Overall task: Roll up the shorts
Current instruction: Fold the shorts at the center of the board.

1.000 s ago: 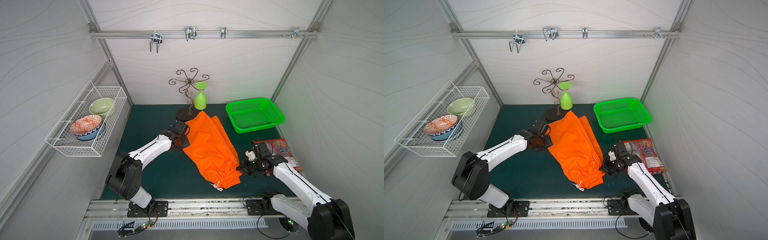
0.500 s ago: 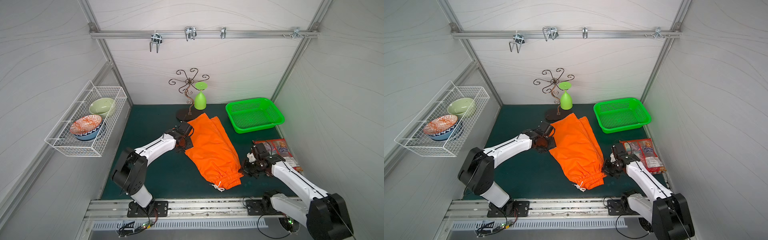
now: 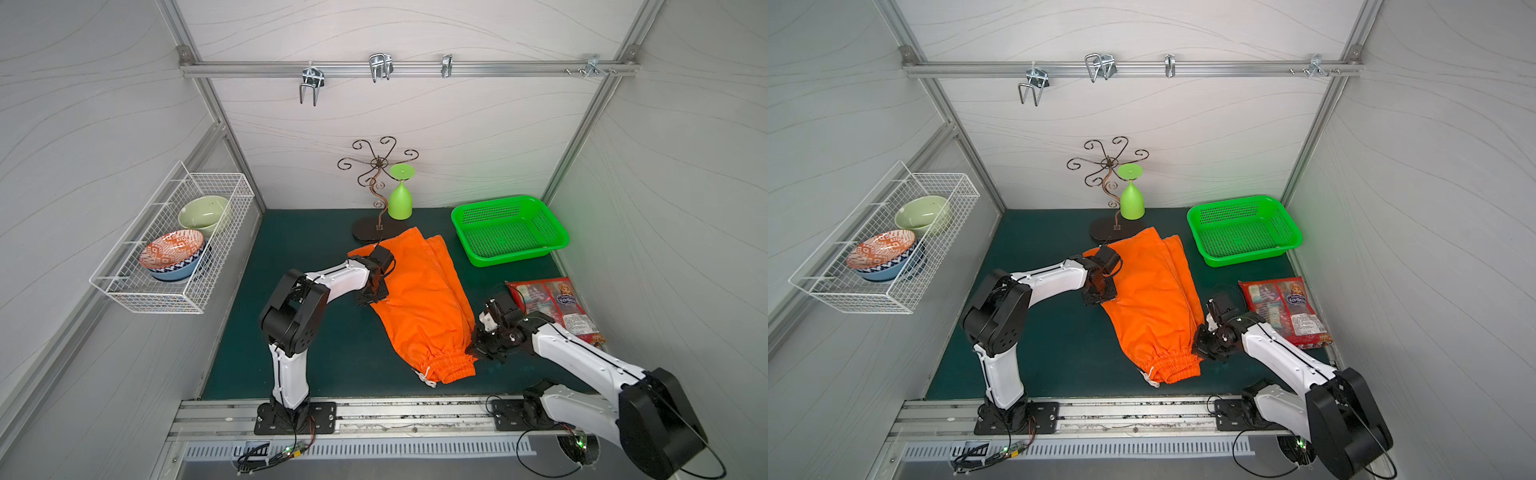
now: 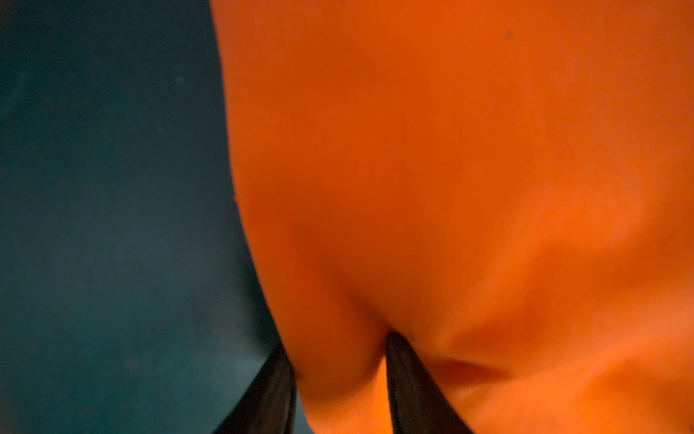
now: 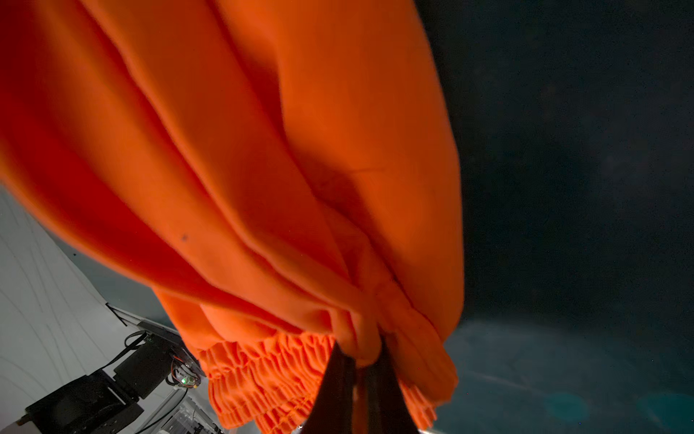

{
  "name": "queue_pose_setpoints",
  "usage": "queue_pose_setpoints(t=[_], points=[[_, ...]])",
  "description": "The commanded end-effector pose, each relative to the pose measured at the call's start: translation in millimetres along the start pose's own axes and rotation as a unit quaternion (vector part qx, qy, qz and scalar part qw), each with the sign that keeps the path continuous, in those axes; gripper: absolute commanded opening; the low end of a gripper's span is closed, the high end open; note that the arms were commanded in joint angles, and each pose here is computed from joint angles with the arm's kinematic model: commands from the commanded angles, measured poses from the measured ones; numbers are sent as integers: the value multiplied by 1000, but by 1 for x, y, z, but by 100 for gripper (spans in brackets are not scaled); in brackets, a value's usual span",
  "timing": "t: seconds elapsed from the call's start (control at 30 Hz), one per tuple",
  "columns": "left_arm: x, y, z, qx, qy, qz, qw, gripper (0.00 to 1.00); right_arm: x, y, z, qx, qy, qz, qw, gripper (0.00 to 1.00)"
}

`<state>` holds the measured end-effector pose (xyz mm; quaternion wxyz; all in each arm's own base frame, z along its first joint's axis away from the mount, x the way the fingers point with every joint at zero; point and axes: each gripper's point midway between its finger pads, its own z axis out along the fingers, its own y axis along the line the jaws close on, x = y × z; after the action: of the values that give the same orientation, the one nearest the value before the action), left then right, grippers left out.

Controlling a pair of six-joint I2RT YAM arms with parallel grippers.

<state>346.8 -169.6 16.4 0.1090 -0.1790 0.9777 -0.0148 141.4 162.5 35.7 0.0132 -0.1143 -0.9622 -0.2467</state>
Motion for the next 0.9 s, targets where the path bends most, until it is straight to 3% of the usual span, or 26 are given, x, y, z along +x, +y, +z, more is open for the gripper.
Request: queue_pose_setpoints(t=[0.0,0.17,0.37,0.57,0.67,0.73,0.87], points=[[-24,26,19,-49,-14,-25,998,40,7,4,11,5,0,7,1000,1],[-51,21,23,-52,-18,-18,998,37,23,40,32,-20,26,-48,998,2],[-80,5,0,-40,-55,12,998,37,26,76,55,-34,66,-99,992,2],[-76,15,-49,-21,-77,30,996,64,25,106,74,-56,80,-135,986,5],[-67,27,-75,-12,-85,31,996,68,31,122,78,-72,93,-160,980,8],[-58,33,-91,-1,-88,33,996,68,35,131,71,-80,99,-181,975,14],[-31,37,-126,29,-102,62,992,69,34,137,27,-85,69,-221,969,43]])
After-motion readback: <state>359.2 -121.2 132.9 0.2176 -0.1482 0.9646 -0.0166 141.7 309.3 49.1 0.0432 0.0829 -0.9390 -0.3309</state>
